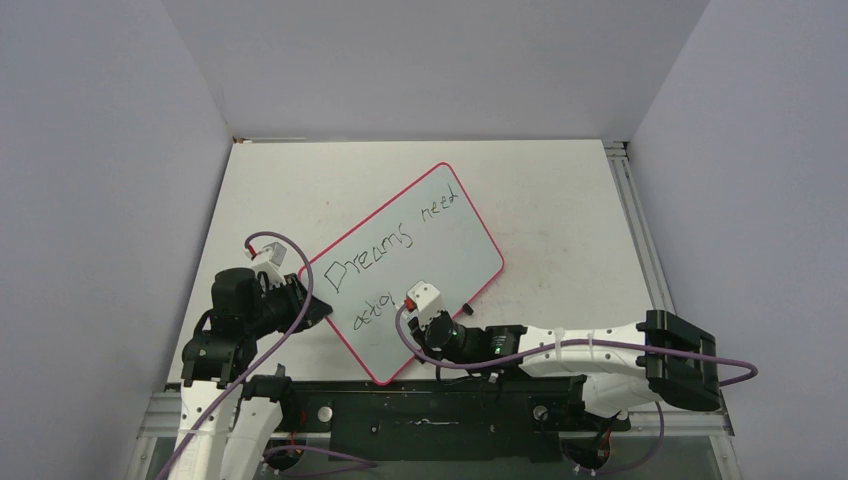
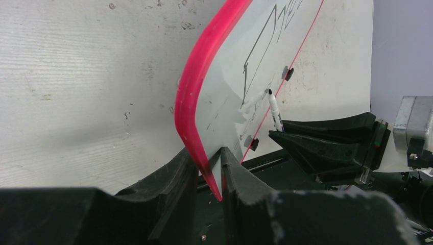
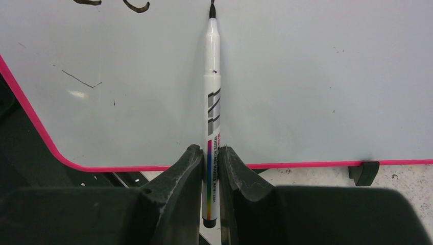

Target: Write a sentence on the whiteboard

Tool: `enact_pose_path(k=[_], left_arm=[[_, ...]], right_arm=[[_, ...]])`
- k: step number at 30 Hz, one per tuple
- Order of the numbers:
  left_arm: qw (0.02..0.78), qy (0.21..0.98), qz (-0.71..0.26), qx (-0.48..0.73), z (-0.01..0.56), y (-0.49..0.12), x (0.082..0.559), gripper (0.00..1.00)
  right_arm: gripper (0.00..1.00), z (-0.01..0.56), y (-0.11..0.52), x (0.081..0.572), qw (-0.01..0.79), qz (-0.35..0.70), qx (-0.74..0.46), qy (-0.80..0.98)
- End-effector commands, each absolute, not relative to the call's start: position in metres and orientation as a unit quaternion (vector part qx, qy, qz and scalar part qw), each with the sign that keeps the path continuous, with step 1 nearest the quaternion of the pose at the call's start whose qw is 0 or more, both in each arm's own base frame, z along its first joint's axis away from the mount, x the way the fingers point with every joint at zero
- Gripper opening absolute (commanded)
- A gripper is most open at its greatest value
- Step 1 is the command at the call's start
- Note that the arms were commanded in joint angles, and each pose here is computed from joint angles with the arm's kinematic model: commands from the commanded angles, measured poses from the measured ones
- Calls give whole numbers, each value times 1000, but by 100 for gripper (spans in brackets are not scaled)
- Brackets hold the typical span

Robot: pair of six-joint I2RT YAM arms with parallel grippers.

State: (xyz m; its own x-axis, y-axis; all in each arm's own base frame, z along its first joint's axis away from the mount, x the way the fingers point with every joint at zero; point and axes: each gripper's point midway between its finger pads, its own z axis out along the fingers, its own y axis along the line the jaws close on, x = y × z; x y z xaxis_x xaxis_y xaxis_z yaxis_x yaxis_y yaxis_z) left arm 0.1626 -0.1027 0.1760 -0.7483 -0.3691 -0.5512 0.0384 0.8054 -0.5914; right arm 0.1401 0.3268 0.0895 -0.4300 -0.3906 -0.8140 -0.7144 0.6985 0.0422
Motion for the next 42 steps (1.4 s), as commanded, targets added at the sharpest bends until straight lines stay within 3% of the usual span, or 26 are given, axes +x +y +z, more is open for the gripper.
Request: enact_pose_path(k=[1,42], left_arm=[[351,884,-297,-86,178,-102,166,21],[348,885,-296,-87,177,-102,166,21]], right_arm=[[5,105,336,151,430,200,-324,819],[5,95,337,162,393,187,-333,836]])
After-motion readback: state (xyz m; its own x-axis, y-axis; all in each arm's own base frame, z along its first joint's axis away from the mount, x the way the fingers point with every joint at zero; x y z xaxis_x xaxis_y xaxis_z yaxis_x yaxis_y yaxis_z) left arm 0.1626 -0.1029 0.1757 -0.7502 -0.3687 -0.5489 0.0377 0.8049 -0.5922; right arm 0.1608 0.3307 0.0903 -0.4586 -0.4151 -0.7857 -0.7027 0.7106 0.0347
